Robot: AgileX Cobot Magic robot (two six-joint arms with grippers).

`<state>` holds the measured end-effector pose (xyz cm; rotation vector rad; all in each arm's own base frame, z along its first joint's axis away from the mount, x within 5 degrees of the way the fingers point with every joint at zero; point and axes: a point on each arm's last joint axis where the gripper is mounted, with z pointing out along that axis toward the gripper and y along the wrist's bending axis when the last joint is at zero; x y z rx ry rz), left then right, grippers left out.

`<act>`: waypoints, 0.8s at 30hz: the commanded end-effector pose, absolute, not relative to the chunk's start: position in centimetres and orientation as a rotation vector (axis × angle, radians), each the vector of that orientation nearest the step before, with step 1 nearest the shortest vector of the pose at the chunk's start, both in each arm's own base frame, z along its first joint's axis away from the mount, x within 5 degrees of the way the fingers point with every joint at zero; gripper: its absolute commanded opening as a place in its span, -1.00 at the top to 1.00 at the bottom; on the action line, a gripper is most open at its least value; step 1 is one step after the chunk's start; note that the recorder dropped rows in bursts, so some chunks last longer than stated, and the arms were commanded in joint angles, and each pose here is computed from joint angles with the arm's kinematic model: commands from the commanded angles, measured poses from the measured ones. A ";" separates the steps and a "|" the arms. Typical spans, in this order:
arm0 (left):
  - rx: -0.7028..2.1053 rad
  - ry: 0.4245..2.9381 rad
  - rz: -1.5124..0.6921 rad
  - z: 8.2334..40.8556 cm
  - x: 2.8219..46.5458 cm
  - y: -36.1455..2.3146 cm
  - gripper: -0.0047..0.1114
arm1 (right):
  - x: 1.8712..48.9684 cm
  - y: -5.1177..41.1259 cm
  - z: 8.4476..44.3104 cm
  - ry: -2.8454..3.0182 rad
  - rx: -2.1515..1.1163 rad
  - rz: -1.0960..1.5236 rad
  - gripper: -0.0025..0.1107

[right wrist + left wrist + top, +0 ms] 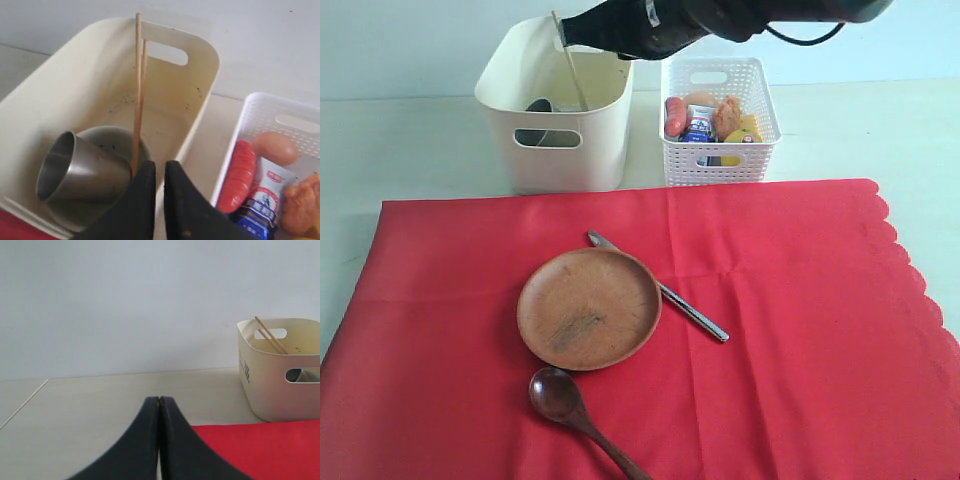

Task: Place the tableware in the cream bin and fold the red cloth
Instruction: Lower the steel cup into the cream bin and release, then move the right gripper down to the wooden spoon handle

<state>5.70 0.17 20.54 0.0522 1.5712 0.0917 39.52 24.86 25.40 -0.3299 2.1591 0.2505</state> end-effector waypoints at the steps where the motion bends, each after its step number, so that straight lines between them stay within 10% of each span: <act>1: 0.049 1.566 0.092 20.6 5.6 0.2 0.92 | 37.3 23.1 27.0 2.179 -0.406 0.173 0.96; 24: 0.049 1.566 0.092 20.6 5.6 0.2 0.92 | 18.2 26.2 19.9 2.450 -1.082 0.304 0.90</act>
